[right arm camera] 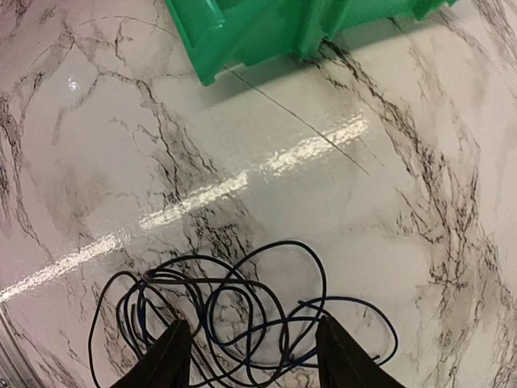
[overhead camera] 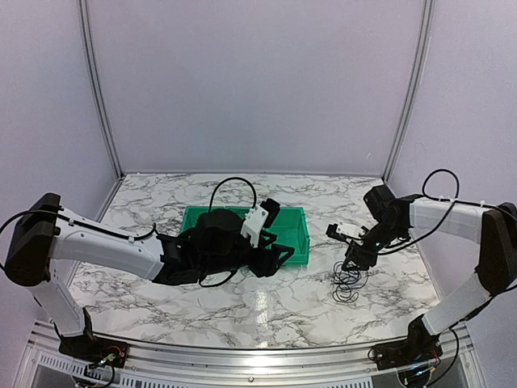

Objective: Untangle the cables

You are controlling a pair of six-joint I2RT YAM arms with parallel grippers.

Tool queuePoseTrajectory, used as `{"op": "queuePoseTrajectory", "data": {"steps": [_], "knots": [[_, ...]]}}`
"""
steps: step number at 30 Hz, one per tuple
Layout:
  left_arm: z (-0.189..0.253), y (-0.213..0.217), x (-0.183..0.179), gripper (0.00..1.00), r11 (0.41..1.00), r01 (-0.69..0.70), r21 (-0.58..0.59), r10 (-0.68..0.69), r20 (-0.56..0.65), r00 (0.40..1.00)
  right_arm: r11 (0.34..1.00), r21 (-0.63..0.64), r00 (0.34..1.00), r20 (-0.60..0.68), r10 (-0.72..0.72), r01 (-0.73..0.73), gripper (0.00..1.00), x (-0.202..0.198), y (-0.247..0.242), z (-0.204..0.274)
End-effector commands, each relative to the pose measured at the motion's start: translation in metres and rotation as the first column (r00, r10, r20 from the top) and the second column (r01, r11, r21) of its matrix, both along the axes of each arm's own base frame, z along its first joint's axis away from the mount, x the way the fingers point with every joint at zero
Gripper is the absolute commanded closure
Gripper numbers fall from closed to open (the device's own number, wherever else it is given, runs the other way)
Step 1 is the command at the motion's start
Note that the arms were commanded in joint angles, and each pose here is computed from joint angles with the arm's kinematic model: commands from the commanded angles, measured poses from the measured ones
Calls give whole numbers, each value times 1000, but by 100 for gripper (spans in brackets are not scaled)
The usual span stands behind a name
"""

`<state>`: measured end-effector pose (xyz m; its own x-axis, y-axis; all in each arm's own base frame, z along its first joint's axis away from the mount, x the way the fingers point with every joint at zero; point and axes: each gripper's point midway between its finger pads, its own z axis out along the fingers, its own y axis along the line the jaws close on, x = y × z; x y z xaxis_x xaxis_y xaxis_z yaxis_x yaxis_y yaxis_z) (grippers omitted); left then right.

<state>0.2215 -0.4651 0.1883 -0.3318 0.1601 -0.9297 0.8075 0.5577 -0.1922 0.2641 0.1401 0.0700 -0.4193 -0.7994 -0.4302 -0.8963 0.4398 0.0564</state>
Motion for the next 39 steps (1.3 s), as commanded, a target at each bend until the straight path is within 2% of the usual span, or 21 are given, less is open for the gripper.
{"op": "queuePoseTrajectory", "data": {"steps": [1, 7, 12, 13, 14, 16, 23, 31, 39], "knots": [[21, -5, 2, 35, 999, -1, -39, 2, 26, 1000, 993, -69, 992, 69, 103, -98, 46, 5, 17, -6], [21, 1, 2, 35, 999, -22, -41, 22, 19, 1000, 984, -134, 987, 98, 127, -114, 50, 14, 24, -19], [18, 3, 4, 35, 999, -34, -34, 35, 17, 999, 987, -98, 980, 137, 142, -129, 65, 18, 33, -12], [17, 2, 4, 35, 999, -33, -33, 34, 16, 999, 987, -89, 979, 137, 148, -137, 71, 17, 35, -11], [16, 0, 4, 35, 999, -32, -32, 32, 13, 999, 987, -76, 979, 137, 148, -139, 84, 17, 37, -10], [13, -5, 5, 35, 999, -28, -31, 28, 8, 1000, 989, -50, 981, 131, 144, -139, 99, 17, 41, -4], [2, -30, 9, 35, 999, -15, -46, 14, -26, 1000, 978, 103, 973, 161, 166, -184, 100, -8, 57, 56], [23, -76, -17, 35, 974, 128, -188, -132, -8, 991, 948, 248, 961, 241, 139, -199, 100, -30, 65, 126], [28, -82, -19, 38, 952, 125, -278, -142, -43, 989, 933, 285, 961, 229, 154, -218, 100, -37, 69, 132]]}}
